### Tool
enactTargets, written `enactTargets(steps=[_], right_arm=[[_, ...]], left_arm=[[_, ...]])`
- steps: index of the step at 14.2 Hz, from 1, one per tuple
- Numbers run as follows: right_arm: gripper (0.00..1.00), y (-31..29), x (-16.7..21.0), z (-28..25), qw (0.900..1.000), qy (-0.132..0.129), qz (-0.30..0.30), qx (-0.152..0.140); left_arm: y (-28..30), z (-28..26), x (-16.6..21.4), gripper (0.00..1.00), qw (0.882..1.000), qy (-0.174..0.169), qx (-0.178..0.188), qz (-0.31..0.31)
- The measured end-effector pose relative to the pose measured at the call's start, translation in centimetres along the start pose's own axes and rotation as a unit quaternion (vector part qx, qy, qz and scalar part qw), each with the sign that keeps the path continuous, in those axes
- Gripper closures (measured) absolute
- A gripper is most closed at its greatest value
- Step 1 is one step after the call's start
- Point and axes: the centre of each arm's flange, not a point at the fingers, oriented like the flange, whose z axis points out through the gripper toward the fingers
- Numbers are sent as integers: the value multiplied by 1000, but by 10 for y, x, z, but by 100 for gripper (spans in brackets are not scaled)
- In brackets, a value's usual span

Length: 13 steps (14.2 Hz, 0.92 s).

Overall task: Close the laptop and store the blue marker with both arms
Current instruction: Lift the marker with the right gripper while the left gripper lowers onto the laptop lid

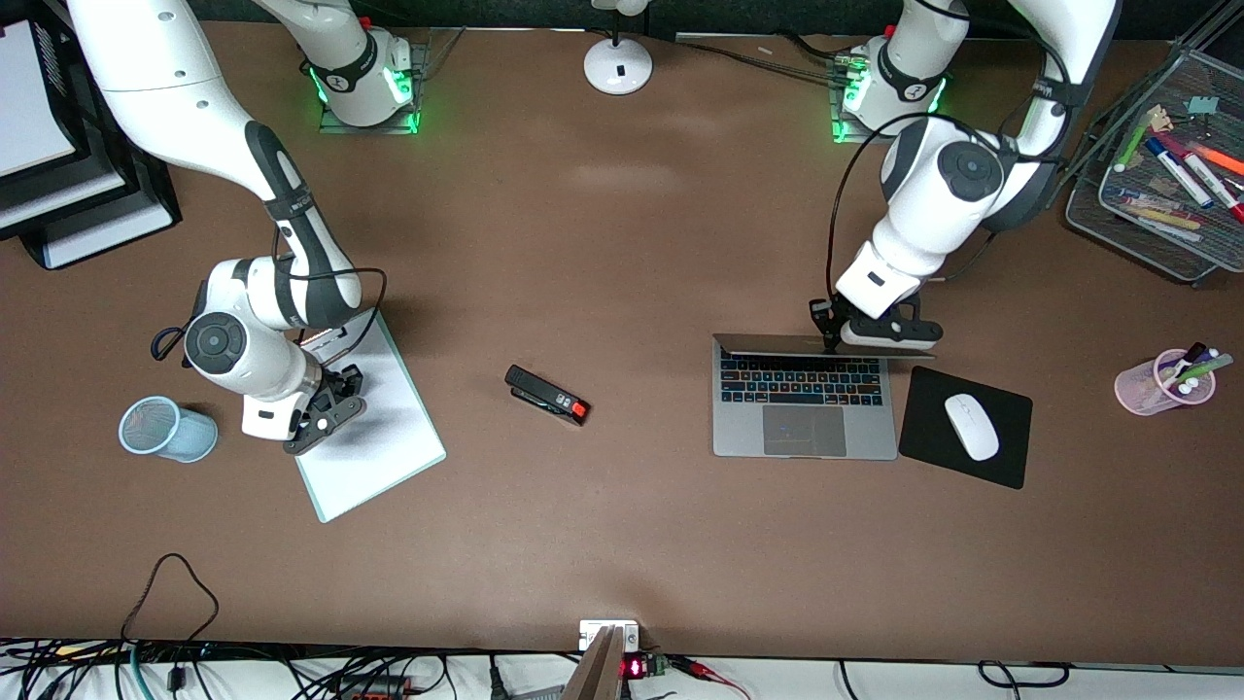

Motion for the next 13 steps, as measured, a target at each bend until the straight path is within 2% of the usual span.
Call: enactTargets(steps=[1, 7, 13], right_arm=[[82, 0, 1, -1, 1000, 1, 0, 0], [82, 7, 14, -18, 1000, 19, 9, -1], [82, 18, 29, -82, 1000, 27, 11, -4]], left_arm=[[-1, 3, 3, 99, 1000, 0, -1, -1], [-14, 24, 29, 99, 1000, 18, -2, 2], [-23, 48, 41, 99, 999, 36, -8, 0]])
